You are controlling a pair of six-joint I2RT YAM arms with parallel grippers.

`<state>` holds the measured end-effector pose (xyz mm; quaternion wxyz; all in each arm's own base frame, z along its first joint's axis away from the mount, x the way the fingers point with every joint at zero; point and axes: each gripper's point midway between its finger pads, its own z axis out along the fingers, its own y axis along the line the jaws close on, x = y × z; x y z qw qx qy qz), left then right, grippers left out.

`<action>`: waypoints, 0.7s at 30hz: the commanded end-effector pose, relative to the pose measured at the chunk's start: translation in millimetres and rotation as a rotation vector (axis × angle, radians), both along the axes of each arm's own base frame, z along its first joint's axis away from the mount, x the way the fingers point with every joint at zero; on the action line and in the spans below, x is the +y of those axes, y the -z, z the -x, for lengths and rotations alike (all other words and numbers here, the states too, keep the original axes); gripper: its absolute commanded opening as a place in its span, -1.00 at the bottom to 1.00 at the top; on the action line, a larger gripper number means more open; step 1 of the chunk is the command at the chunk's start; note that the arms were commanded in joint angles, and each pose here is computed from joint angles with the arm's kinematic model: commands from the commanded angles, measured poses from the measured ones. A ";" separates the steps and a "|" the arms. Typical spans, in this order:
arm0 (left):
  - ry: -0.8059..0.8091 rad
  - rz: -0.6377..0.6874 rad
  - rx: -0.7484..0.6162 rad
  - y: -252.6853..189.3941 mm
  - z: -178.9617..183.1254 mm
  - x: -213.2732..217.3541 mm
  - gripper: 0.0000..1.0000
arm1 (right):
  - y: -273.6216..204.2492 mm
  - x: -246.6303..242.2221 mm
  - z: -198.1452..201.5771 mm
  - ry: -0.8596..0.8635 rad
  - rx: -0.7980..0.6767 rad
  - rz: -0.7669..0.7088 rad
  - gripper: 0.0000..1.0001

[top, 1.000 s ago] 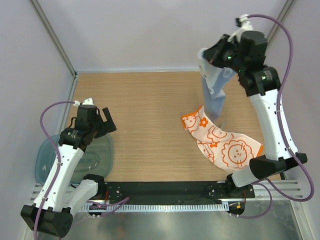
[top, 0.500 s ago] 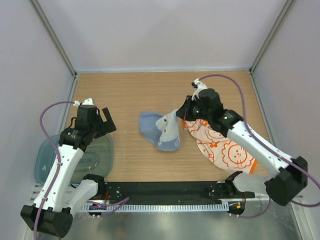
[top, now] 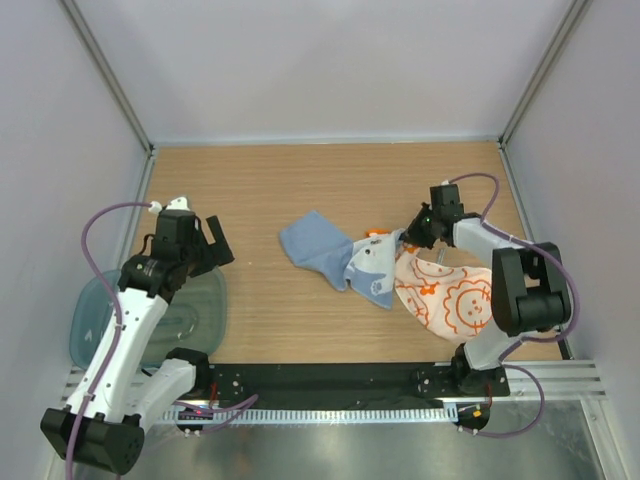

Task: Roll the towels
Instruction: Move the towel to the center of the board

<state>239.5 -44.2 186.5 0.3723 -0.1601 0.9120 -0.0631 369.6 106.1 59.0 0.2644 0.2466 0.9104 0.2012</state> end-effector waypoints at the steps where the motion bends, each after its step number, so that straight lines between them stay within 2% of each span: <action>1: -0.004 -0.008 0.000 -0.9 -0.5 0.8 0.87 | 38.3 -14.0 6.6 0.051 0.099 -0.051 -0.98; 6: -0.003 -0.005 0.000 -0.2 -0.7 0.2 0.87 | 68.6 -78.3 17.6 0.259 0.166 -0.104 -0.98; 13: 0.019 0.002 0.027 5.3 -2.9 -4.5 0.87 | 47.4 -207.7 14.5 0.671 0.098 -0.104 -0.98; 16: 0.031 0.007 0.044 9.0 -3.8 -7.0 0.87 | -0.4 -247.2 6.1 0.778 0.012 0.008 -0.98; 17: 0.035 0.010 0.052 11.1 -4.1 -8.2 0.87 | -45.3 -255.5 -9.5 0.785 -0.096 0.046 -0.98; 19: 0.039 0.012 0.054 11.5 -5.9 -9.4 0.87 | -87.5 -271.4 -12.8 0.836 -0.169 0.162 -0.98; 21: 0.041 0.010 0.066 13.9 -6.5 -9.7 0.87 | -151.7 -266.1 -37.8 0.779 -0.306 0.205 -0.98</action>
